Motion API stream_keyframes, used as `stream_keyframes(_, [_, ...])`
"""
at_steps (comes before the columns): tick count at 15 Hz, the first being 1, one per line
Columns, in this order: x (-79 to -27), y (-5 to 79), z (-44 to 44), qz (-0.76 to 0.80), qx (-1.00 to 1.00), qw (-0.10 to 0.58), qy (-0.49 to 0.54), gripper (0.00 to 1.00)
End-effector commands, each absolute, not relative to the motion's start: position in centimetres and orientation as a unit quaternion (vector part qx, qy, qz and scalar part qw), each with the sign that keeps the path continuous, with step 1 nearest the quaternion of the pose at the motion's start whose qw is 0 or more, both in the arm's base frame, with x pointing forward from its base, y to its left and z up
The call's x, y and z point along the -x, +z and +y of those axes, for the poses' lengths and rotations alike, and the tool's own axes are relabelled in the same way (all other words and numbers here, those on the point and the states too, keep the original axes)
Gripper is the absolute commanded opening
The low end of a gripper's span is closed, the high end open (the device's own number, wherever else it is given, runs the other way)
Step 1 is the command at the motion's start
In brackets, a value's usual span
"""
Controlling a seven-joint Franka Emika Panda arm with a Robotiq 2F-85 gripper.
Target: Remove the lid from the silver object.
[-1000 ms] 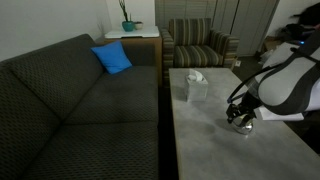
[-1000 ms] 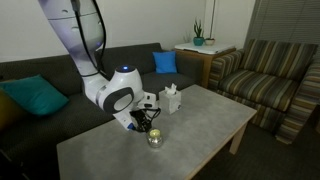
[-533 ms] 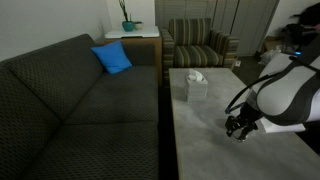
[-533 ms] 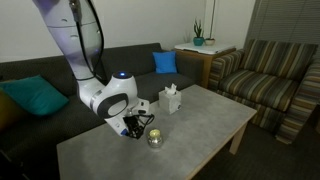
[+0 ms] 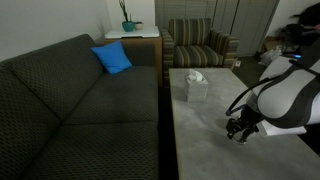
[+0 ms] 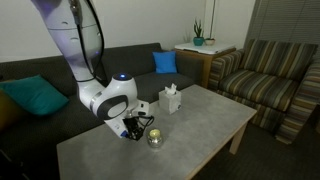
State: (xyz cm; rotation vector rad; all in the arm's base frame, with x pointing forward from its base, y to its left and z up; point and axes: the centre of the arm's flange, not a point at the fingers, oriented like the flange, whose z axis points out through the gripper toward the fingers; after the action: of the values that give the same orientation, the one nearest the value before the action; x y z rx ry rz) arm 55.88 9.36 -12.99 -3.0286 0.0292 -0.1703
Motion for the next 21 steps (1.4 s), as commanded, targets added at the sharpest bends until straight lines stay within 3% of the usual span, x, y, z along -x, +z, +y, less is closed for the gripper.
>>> stream_keyframes(1, [-55.9, -13.0, 9.4, 0.01, 0.997, 0.054, -0.056, 0.69])
stream_keyframes(4, [-55.9, -13.0, 9.4, 0.01, 0.997, 0.054, -0.056, 0.69])
stream_keyframes(5, [-55.9, -13.0, 9.4, 0.01, 0.997, 0.054, -0.056, 0.44])
stream_keyframes(21, [-54.7, -20.0, 14.1, 0.022, 0.999, 0.012, -0.037, 0.44])
